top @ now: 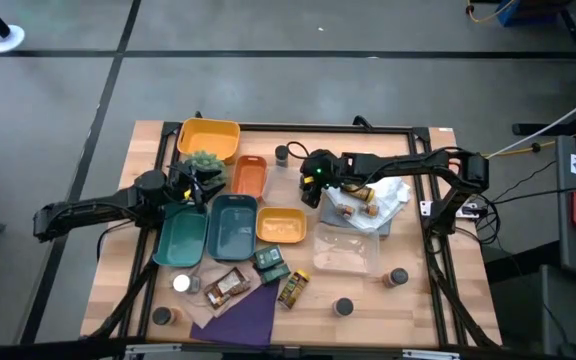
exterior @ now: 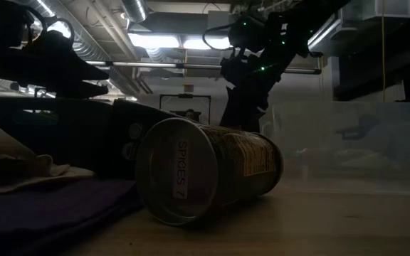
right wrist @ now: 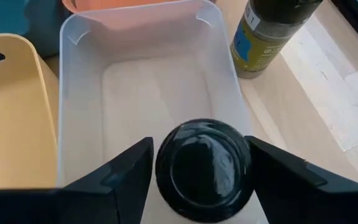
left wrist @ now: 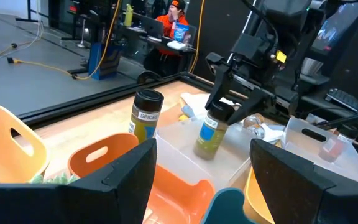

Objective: Sort spices by type
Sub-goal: Put the top right black seasoning bottle into the top transparent bin, then put the top black seasoning bottle into the top transparent bin

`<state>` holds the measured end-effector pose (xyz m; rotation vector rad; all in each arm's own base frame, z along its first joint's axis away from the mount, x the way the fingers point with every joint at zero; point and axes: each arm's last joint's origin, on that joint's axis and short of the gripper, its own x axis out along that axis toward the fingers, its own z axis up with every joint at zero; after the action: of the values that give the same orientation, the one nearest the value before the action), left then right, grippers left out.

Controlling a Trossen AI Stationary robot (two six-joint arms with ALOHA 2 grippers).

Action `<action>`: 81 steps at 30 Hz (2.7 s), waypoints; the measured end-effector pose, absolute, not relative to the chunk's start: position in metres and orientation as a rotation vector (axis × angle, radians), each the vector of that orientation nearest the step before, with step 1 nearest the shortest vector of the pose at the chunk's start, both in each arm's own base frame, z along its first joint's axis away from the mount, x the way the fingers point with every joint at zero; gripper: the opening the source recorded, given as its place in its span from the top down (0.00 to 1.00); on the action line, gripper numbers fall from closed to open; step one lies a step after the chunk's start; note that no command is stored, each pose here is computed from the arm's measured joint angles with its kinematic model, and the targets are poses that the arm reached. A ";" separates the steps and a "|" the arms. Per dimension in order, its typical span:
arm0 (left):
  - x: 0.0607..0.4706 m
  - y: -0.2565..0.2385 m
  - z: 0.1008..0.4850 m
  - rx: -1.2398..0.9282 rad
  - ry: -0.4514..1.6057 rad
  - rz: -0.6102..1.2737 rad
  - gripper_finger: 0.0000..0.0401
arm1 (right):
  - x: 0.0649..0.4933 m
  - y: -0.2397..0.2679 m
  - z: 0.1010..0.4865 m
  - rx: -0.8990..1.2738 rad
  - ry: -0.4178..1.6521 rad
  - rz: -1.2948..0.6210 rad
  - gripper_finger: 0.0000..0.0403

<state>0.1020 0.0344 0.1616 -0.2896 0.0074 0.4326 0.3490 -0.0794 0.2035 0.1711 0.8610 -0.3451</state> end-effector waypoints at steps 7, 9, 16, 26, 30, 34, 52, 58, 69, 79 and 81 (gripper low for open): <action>0.102 0.034 0.162 -0.290 0.008 0.433 0.37 | 0.349 -0.079 0.203 0.182 0.862 -0.321 0.29; 0.102 0.034 0.162 -0.290 0.007 0.433 0.37 | 0.349 -0.079 0.203 0.181 0.862 -0.321 0.27; 0.102 0.034 0.162 -0.289 0.008 0.433 0.37 | 0.353 -0.080 0.219 0.094 0.898 -0.285 0.23; 0.102 0.034 0.162 -0.289 0.007 0.433 0.37 | 0.365 -0.083 0.261 0.017 0.848 -0.288 0.23; 0.102 0.034 0.162 -0.282 0.008 0.433 0.37 | 0.369 -0.087 0.274 -0.076 0.805 -0.333 0.23; 0.102 0.034 0.162 -0.279 0.007 0.432 0.37 | 0.373 -0.099 0.284 -0.081 0.711 -0.353 0.23; 0.102 0.035 0.162 -0.274 0.006 0.437 0.37 | 0.400 -0.154 0.236 0.015 0.602 -0.299 0.23; 0.102 0.035 0.162 -0.270 0.007 0.437 0.37 | 0.406 -0.156 0.217 0.020 0.643 -0.304 0.23; 0.102 0.035 0.162 -0.268 0.008 0.438 0.37 | 0.413 -0.160 0.199 0.006 0.655 -0.348 0.23; 0.102 0.035 0.162 -0.260 0.012 0.438 0.37 | 0.414 -0.160 0.197 0.003 0.659 -0.358 0.23; 0.102 0.035 0.162 -0.260 0.012 0.438 0.37 | 0.414 -0.160 0.197 0.003 0.659 -0.358 0.23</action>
<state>0.1019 0.0346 0.1618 -0.2602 0.0121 0.4381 0.4136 -0.1602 0.1969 0.0028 0.6588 -0.3577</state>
